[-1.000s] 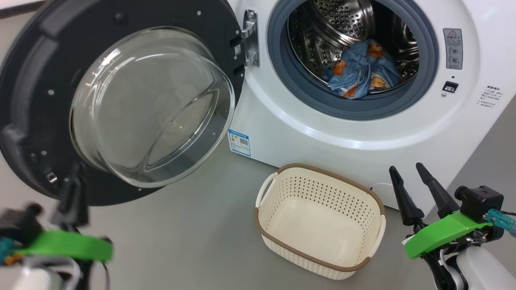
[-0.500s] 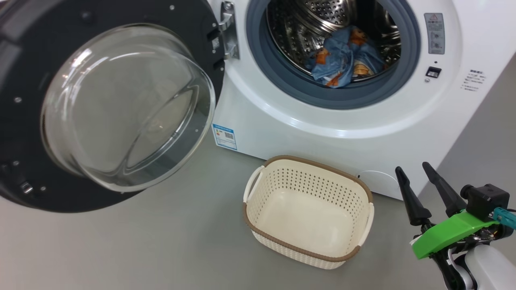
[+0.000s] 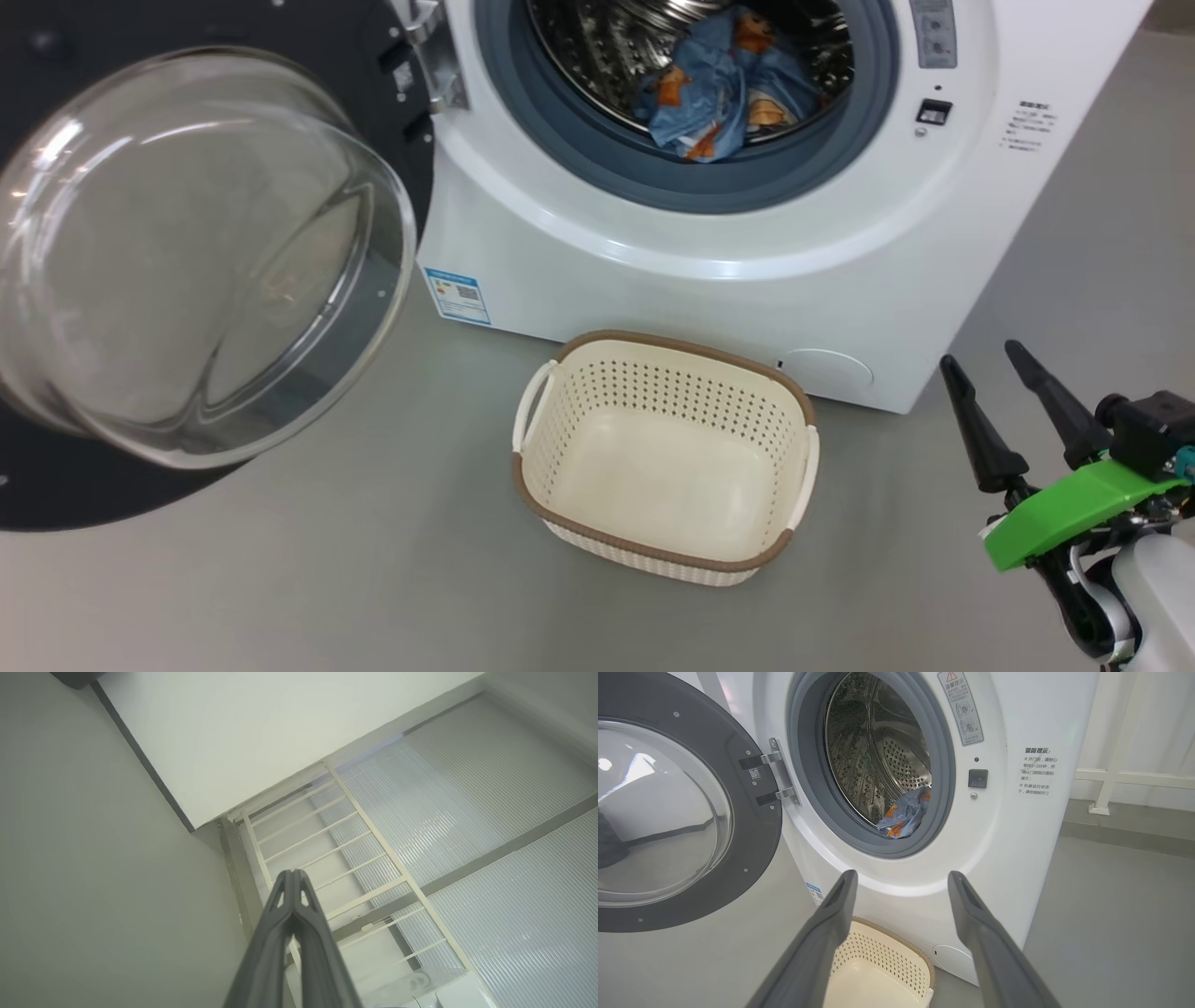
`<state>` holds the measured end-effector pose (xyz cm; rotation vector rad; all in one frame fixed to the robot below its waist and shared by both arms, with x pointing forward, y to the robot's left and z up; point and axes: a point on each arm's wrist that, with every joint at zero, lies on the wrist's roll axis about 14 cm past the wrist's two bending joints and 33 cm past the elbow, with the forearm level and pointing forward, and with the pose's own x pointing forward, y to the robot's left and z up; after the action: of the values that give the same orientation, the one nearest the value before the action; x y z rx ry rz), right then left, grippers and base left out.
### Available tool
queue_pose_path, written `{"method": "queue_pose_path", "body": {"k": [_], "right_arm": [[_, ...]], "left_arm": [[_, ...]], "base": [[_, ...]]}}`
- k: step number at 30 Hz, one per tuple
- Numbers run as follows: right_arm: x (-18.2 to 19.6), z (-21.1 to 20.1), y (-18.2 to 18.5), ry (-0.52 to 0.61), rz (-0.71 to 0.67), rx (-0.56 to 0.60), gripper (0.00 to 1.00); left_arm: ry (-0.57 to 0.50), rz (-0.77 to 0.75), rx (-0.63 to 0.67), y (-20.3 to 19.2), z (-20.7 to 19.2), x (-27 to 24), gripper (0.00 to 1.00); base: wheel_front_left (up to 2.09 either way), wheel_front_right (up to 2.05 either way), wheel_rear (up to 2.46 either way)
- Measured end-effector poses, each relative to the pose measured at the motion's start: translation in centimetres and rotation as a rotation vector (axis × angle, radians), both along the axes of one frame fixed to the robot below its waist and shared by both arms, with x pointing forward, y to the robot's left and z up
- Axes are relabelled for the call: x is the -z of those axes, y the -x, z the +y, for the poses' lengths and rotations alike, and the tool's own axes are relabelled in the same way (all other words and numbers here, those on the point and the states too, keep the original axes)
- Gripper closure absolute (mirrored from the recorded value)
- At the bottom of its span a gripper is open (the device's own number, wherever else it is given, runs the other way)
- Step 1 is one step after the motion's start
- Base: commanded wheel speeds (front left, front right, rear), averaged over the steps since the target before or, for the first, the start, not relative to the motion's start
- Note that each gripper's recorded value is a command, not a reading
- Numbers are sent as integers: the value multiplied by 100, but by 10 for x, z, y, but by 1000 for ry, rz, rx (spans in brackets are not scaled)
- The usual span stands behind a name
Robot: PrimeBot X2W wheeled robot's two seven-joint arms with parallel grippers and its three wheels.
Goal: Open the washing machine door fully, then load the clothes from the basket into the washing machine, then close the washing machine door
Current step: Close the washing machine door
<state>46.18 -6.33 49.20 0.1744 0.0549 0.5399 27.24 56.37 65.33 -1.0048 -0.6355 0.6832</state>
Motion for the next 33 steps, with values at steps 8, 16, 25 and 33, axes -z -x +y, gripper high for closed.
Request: {"method": "queue_pose_path", "body": {"k": [8, 16, 25, 33], "right_arm": [[0, -28, -8, 33, 3, 53, 0], [9, -42, -14, 67, 21, 65, 0], [13, -53, -18, 92, 29, 90, 0], [6, -50, -18, 86, 15, 88, 0]], "left_arm": [[187, 19, -9, -10, 8, 52, 100], [296, 77, 9, -29, -1, 97, 100], [359, 125, 75, -53, -16, 122, 100], [389, 194, 211, -58, -30, 128, 100]], "base": [[0, 0, 0], [0, 0, 0], [0, 0, 0], [0, 0, 0]]}}
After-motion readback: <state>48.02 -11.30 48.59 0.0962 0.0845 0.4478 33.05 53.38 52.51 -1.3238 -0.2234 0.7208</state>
